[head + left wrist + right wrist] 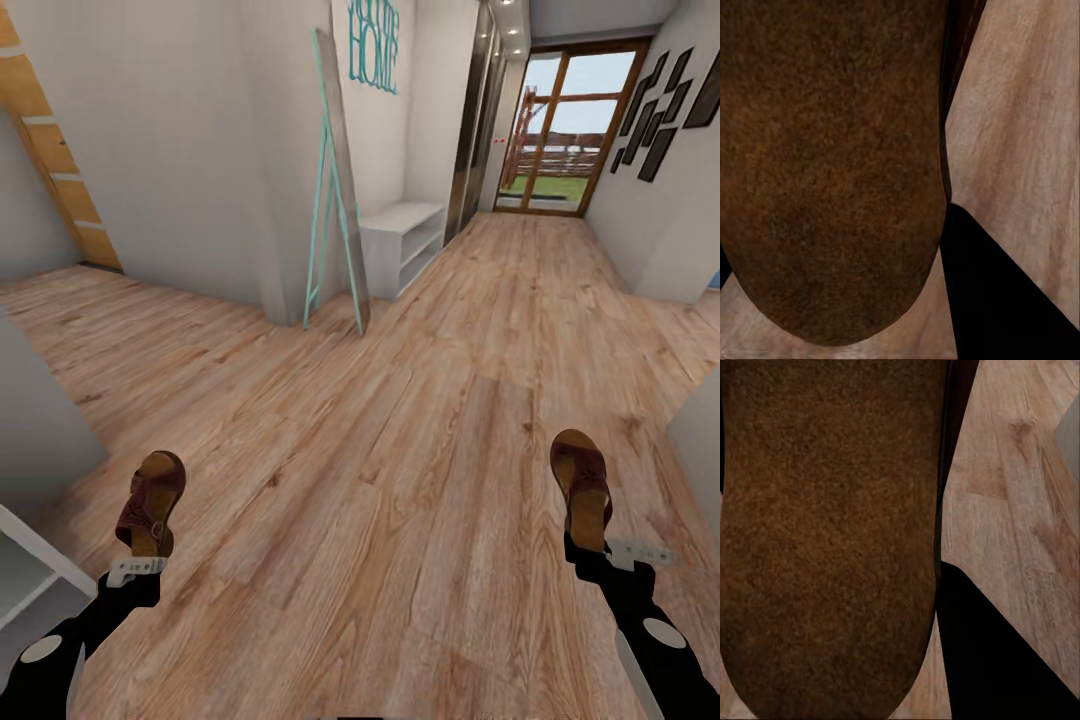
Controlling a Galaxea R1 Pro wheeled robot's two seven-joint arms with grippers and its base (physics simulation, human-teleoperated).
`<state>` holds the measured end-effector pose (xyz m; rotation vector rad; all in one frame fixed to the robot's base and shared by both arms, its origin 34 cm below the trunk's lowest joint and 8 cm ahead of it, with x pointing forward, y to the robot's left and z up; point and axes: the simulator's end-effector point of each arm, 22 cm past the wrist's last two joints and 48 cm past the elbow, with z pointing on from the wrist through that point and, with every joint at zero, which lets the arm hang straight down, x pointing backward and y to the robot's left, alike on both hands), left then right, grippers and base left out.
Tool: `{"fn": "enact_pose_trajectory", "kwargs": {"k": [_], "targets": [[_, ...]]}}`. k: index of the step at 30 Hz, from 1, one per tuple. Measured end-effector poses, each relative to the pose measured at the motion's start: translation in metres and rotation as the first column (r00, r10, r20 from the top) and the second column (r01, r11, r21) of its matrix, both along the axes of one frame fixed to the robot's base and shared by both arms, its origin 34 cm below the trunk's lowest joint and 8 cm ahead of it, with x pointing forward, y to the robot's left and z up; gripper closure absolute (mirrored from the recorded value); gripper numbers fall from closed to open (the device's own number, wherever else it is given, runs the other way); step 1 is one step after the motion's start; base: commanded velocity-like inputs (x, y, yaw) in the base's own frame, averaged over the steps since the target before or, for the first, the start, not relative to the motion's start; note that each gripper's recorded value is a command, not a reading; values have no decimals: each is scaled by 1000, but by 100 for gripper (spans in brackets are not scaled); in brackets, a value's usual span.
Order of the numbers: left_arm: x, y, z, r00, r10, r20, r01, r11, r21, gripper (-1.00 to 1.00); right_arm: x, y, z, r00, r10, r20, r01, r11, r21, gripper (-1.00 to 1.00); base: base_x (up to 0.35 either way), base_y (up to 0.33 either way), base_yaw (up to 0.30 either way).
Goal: Pick up the two gym shoes and the two sandals from the corridor floor and place them onto the hallstand (shoe rack) in the corridor, making sure they are on the rack and not on the floor. Arrange them so the two gym shoes are next to each other and the two sandals are next to each other.
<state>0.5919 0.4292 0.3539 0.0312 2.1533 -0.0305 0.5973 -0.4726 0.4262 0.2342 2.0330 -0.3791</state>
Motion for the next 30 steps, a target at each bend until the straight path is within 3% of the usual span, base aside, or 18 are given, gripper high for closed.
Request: {"fn": "enact_pose_trajectory", "kwargs": {"k": [12, 30], "targets": [[3, 1, 7, 1000, 1, 14, -1, 1000, 0, 100, 2, 0, 8, 1000, 0, 15, 0, 1000, 0, 100, -267, -145, 184], [6, 1, 17, 999, 2, 33, -2, 1000, 0, 100, 3, 0, 16, 1000, -1, 30, 1, 1000, 1, 100, -12, -6, 217]]}}
